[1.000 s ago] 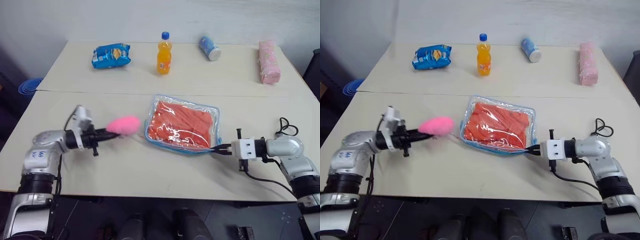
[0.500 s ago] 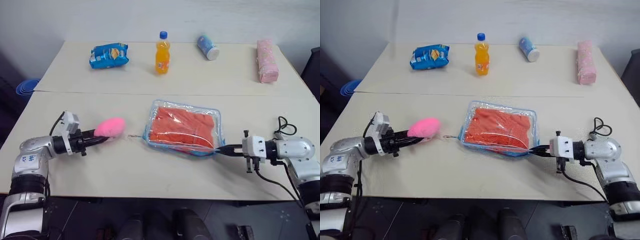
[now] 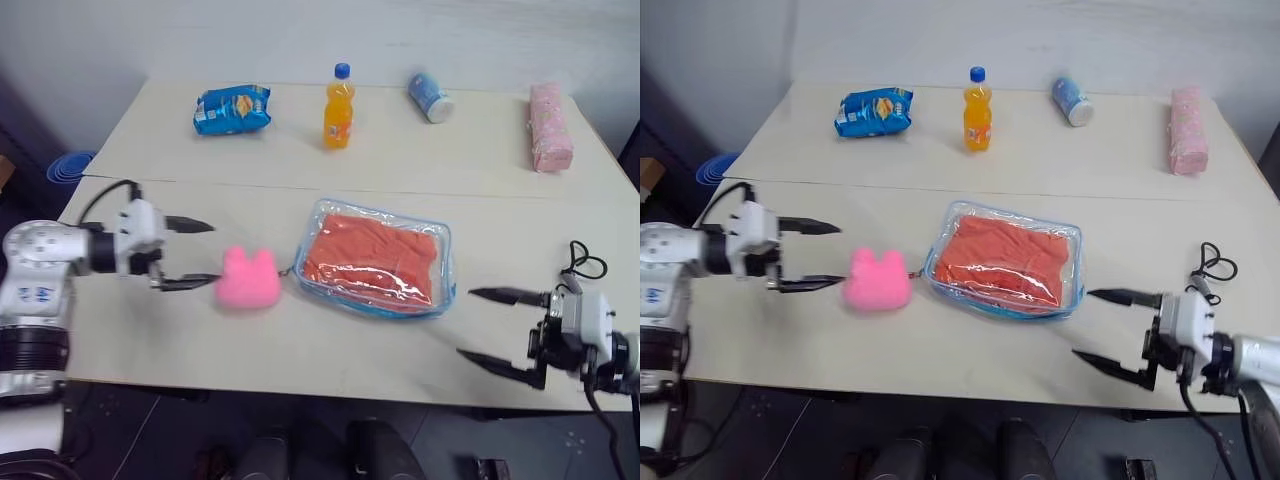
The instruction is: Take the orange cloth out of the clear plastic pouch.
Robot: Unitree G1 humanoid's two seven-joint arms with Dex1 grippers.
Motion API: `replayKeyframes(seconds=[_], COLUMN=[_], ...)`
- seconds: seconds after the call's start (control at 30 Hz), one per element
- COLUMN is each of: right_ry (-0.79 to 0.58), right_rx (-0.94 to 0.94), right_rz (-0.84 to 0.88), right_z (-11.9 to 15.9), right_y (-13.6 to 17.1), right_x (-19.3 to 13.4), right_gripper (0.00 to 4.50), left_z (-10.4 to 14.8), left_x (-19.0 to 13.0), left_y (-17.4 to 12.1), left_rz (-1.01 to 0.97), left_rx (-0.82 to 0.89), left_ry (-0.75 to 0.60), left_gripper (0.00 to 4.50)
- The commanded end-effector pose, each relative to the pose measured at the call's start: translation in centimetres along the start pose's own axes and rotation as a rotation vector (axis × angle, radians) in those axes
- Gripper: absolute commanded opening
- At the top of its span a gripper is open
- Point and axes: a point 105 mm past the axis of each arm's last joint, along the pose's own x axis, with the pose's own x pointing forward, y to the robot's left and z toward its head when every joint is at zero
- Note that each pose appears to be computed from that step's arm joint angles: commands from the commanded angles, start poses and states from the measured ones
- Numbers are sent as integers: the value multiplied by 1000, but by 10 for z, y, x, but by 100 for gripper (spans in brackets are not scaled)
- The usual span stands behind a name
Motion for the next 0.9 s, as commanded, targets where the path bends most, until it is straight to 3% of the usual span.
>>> replayKeyframes(seconds=[0.03,0.17,0.3,0.43,0.57,0.83,0.9], right_ry=[7,24,21,21,18,13,18], right_rx=[-29,-44,-44,-46,-53,-41,-28], right_rz=[19,10,-8,-21,-48,-60,-55], right_z=[1,-8,-9,-10,-10,-12,-13], right_y=[15,26,29,33,32,34,34], right_x=[11,21,26,28,29,31,31], right_gripper=[448,448,448,450,450,450,450], left_z=[6,6,2,-2,1,16,13], left_x=[38,90,114,122,126,124,123], left_y=[-8,-6,-2,-3,-4,-4,-4], left_rz=[-91,-136,-157,-192,-215,-236,-225], left_rx=[114,204,228,229,220,89,58], left_ry=[-20,-44,-38,-32,-50,-165,-161], left_gripper=[450,450,450,363,226,3,1])
